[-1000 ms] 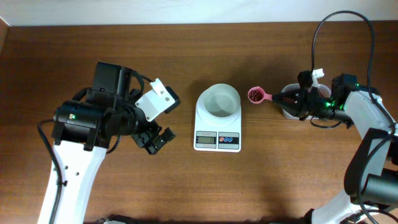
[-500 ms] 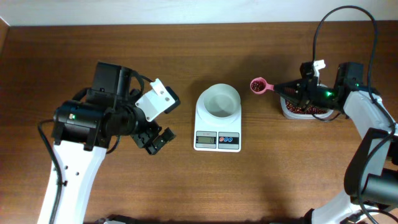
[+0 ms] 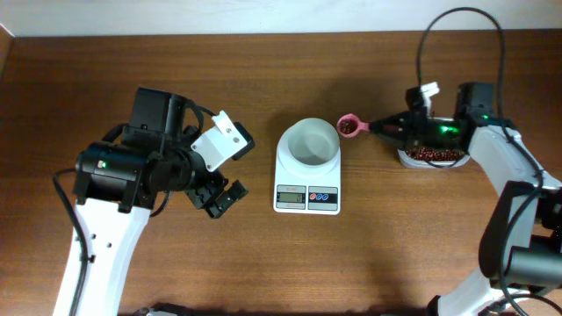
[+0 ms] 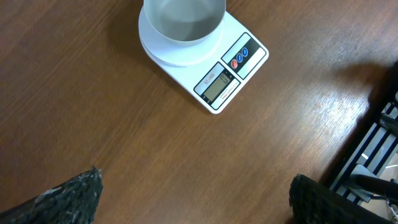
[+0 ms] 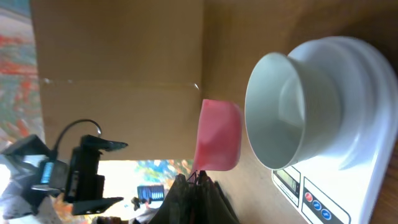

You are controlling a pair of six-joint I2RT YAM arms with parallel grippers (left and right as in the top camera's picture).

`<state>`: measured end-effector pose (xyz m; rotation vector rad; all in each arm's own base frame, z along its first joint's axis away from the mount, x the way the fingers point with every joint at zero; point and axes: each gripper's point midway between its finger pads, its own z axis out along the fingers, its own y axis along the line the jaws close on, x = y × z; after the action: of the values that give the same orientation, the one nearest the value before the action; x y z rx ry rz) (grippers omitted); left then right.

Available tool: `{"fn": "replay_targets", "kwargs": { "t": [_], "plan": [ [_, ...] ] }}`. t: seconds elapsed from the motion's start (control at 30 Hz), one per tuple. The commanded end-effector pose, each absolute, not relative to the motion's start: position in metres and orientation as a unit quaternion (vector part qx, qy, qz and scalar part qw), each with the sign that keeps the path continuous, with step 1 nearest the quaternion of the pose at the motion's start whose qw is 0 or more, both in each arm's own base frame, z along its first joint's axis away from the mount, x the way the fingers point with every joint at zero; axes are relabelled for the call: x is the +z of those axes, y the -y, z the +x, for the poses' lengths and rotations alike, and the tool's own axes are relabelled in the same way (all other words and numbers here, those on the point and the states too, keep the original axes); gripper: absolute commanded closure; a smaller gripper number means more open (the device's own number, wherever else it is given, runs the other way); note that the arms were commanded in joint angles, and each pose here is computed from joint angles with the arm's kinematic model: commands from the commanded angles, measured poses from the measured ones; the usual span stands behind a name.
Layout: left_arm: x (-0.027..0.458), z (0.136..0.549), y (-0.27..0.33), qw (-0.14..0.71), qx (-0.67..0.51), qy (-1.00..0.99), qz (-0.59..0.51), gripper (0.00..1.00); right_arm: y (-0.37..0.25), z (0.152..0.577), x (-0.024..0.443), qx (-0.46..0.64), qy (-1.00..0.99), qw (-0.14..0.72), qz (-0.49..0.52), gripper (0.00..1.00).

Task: Scoop and weigh 50g on scale
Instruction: 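Carry the bean-filled pink scoop with the right gripper toward the bowl, then tip the pink scoop over the white bowl to pour beans in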

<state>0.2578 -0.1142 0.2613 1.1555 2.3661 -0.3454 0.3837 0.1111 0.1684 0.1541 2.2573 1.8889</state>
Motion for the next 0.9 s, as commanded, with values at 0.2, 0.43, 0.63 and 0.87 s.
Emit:
{"fn": "replay_targets", "kwargs": {
  "t": [0.2, 0.43, 0.63, 0.87],
  "plan": [
    [0.271, 0.259, 0.112, 0.258, -0.118, -0.858, 0.428, 0.01, -0.135, 0.381, 0.157, 0.589, -0.798, 0.129, -0.017, 0.96],
    [0.271, 0.259, 0.112, 0.258, -0.118, -0.858, 0.428, 0.01, -0.146, 0.378, 0.157, 0.582, -0.795, 0.156, -0.076, 0.96],
    [0.271, 0.259, 0.112, 0.258, -0.117, -0.858, 0.428, 0.01, -0.147, 0.389, 0.143, 0.534, -0.822, 0.178, -0.088, 0.96],
    [0.271, 0.259, 0.112, 0.258, -0.117, -0.858, 0.428, 0.01, -0.165, 0.383, 0.142, 0.518, -0.808, 0.215, -0.180, 0.96]
  ]
}}
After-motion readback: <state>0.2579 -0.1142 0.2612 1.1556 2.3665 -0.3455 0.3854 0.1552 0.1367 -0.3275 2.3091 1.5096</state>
